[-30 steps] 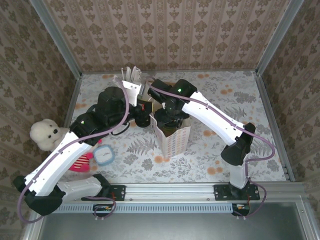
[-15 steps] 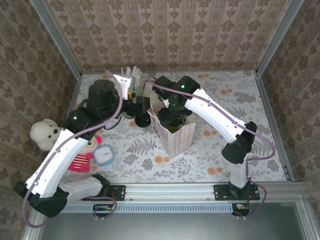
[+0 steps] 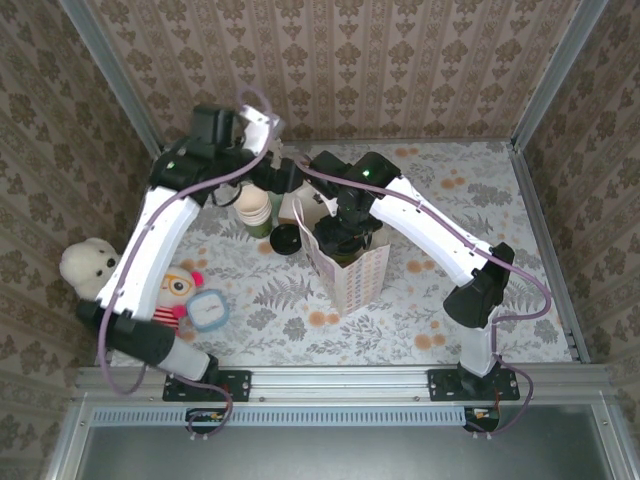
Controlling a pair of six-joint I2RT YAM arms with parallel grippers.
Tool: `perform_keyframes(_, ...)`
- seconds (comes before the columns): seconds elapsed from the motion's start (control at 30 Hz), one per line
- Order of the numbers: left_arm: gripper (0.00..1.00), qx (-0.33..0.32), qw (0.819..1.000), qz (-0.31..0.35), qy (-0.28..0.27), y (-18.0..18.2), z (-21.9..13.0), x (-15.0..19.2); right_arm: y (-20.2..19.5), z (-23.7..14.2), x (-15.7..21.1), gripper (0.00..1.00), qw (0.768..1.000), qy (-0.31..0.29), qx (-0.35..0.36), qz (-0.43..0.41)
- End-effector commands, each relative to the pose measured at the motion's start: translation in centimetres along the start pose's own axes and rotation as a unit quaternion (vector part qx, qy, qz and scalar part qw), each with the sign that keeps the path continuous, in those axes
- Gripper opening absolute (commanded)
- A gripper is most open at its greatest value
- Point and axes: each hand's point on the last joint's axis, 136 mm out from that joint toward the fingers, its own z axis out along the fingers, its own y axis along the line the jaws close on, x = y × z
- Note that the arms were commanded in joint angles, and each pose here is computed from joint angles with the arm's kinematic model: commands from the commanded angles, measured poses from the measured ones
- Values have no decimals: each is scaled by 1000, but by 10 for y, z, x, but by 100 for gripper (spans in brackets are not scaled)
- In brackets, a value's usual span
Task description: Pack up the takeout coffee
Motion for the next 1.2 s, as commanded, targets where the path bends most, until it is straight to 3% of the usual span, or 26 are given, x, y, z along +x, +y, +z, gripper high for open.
perform_keyframes(0.0, 91, 61, 995, 60, 44, -14, 6, 11, 4, -13, 3, 65, 1000, -15, -15, -4)
perform_keyframes(0.33, 85, 160, 973, 110, 123, -31, 33, 33, 4, -14, 1, 65, 1000, -19, -15, -5)
perform_keyframes(0.5, 78, 90, 974, 135, 156, -11, 60, 37, 5, -15, 1, 65, 1000, -19, -18, -2)
perform_keyframes(0.57, 75, 86, 975, 140, 150, -7, 67, 32, 5, -16, 3, 65, 1000, -17, -19, 0)
perform_keyframes(0.8, 76, 101, 973, 150, 145, -10, 83, 30, 4, -18, 6, 65, 1000, -16, -19, 8)
perform_keyframes(0.93, 63, 107, 973, 145, 145, -7, 87, 32, 3, -18, 7, 65, 1000, -15, -16, 10)
perform_keyframes(1.1, 30, 107, 974, 144, 136, -6, 86, 30, 2, -17, 9, 65, 1000, -11, -15, 10)
perform_keyframes(1.17, 24, 108, 976, 141, 123, -8, 84, 25, 1, -17, 12, 65, 1000, -6, -12, 12)
